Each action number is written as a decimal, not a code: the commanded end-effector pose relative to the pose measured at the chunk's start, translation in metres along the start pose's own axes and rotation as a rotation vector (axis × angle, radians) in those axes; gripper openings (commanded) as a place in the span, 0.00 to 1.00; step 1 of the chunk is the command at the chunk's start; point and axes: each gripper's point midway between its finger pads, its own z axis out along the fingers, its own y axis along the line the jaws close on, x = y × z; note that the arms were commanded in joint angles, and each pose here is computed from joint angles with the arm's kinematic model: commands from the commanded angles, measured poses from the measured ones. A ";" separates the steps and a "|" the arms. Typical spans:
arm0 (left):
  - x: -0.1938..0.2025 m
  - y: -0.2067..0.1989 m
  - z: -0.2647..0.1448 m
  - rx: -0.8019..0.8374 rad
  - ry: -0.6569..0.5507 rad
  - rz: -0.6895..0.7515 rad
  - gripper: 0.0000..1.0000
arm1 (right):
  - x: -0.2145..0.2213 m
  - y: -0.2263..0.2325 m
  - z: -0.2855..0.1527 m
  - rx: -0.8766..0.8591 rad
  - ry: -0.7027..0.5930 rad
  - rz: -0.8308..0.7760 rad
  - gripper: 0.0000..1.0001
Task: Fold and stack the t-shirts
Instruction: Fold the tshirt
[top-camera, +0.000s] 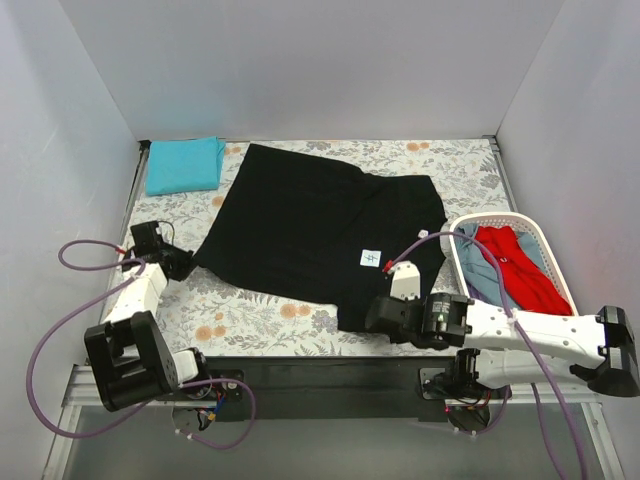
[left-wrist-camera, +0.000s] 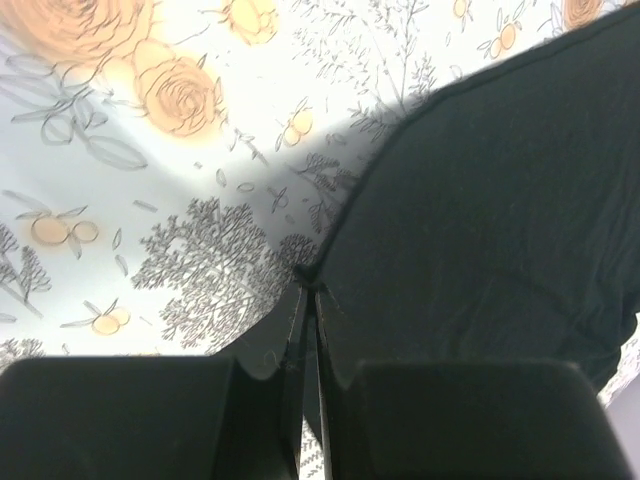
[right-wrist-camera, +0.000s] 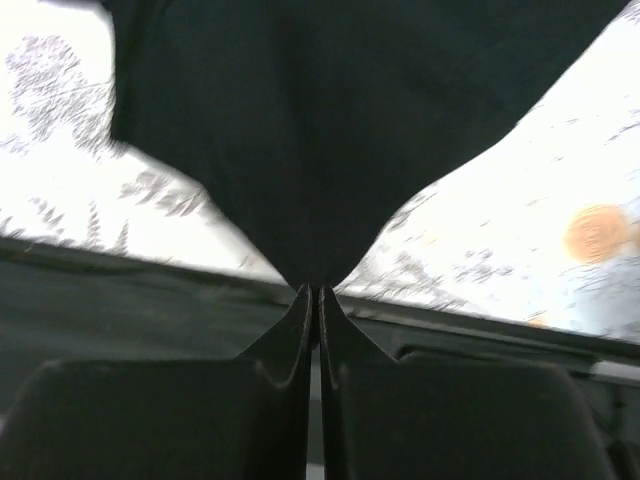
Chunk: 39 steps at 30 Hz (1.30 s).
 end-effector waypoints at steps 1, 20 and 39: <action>-0.019 -0.030 0.002 0.036 -0.030 0.023 0.00 | -0.038 -0.024 0.003 0.111 -0.058 -0.028 0.01; -0.029 -0.115 0.064 0.028 0.023 0.026 0.00 | -0.186 -0.071 0.074 0.058 -0.132 0.132 0.01; -0.038 -0.148 0.096 0.067 0.052 0.000 0.00 | -0.206 -0.099 0.098 0.093 -0.102 0.182 0.01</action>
